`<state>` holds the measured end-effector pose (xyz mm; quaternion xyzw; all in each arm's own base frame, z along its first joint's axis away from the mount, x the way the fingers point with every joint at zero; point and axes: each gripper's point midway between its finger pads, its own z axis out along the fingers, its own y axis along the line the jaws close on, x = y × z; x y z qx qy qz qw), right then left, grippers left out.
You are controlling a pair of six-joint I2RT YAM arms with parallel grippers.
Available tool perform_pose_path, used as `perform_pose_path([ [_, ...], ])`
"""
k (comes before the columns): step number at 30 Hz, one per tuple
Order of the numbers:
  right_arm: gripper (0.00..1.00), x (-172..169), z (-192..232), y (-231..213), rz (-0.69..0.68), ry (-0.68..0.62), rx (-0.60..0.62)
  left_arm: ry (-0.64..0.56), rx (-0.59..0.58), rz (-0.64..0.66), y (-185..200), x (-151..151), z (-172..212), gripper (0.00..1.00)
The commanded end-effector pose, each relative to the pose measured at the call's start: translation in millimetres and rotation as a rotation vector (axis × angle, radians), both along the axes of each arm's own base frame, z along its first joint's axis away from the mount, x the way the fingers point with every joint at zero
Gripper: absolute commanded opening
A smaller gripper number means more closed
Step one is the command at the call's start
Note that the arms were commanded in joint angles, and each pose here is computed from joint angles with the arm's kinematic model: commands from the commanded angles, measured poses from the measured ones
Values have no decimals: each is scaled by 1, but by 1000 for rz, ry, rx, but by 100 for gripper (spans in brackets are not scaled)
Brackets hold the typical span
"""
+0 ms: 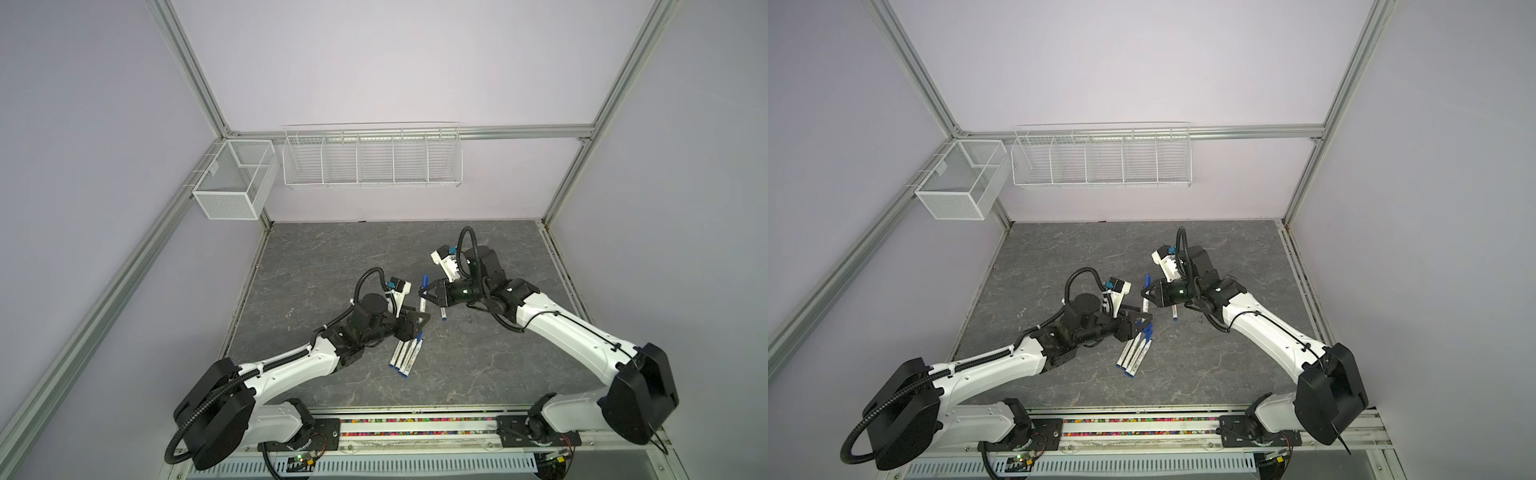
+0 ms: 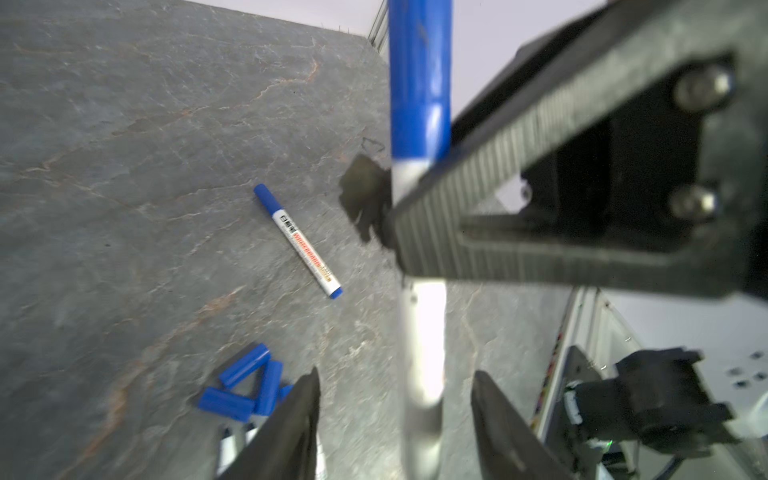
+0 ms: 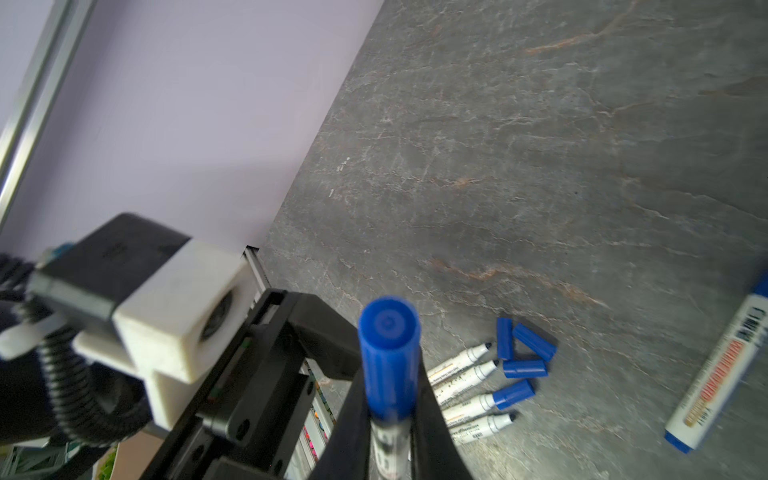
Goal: Insert the pens into the pen caps
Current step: 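Set the capped marker down with the right gripper while the left grasps another marker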
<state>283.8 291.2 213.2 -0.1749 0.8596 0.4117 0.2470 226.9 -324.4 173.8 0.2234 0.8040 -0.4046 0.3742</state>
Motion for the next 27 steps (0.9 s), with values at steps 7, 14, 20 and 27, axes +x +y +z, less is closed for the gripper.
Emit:
perform_pose_path([
  [7, 9, 34, -95, -78, -210, 289, -351, 59, 234, 171, 53, -1, -47, 65],
  [14, 10, 63, -142, -102, -260, 346, -515, 140, 368, 195, 67, -5, -86, 66],
  [20, 10, 81, -166, -106, -258, 355, -601, 173, 396, 177, 67, -10, -98, 67],
  [27, 12, 103, -180, -99, -272, 340, -600, 192, 402, 163, 65, -12, -103, 68],
])
